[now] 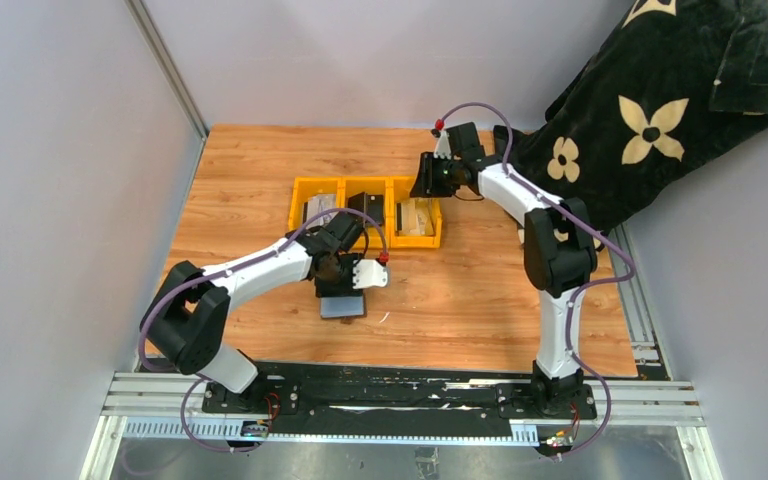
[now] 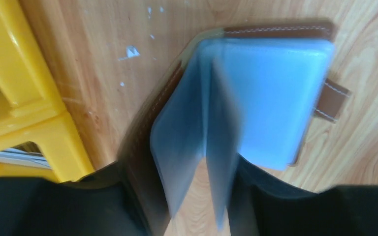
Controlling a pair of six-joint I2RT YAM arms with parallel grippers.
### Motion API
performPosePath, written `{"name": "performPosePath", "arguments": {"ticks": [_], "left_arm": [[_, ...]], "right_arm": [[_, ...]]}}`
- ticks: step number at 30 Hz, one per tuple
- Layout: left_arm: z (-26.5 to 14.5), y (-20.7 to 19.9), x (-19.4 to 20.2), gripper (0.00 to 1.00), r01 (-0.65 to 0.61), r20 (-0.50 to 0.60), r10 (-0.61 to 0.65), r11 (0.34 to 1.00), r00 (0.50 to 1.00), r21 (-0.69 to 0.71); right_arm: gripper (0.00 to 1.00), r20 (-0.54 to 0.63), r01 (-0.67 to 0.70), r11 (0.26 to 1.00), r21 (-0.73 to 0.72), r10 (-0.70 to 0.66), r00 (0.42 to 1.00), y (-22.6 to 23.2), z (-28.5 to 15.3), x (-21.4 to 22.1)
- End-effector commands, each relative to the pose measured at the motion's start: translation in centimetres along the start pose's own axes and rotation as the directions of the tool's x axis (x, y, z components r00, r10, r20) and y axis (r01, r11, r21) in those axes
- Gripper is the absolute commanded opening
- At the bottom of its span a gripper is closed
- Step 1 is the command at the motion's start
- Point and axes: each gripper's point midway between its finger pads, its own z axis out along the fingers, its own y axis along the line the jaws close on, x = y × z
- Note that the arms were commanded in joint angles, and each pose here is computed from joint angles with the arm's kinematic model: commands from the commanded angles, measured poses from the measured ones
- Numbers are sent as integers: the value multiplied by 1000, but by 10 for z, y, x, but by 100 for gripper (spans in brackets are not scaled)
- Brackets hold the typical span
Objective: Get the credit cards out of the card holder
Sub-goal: Place the credit card in the storage box, then place the card holder at the center of the board.
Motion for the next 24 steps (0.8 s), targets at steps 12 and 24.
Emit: {"name": "performPosePath", "arguments": {"ticks": [12,24], "left_arm": [[-39,-57,-41,66,-20,242,-27,982,970,188],[-90,-59,-21,67,117,301,-184,966,936,230]], "right_arm": [[58,217,95,992,83,-111,970,38,-107,-23],[68,412,-69,882,467,-148,899,-40,-211,40]]}}
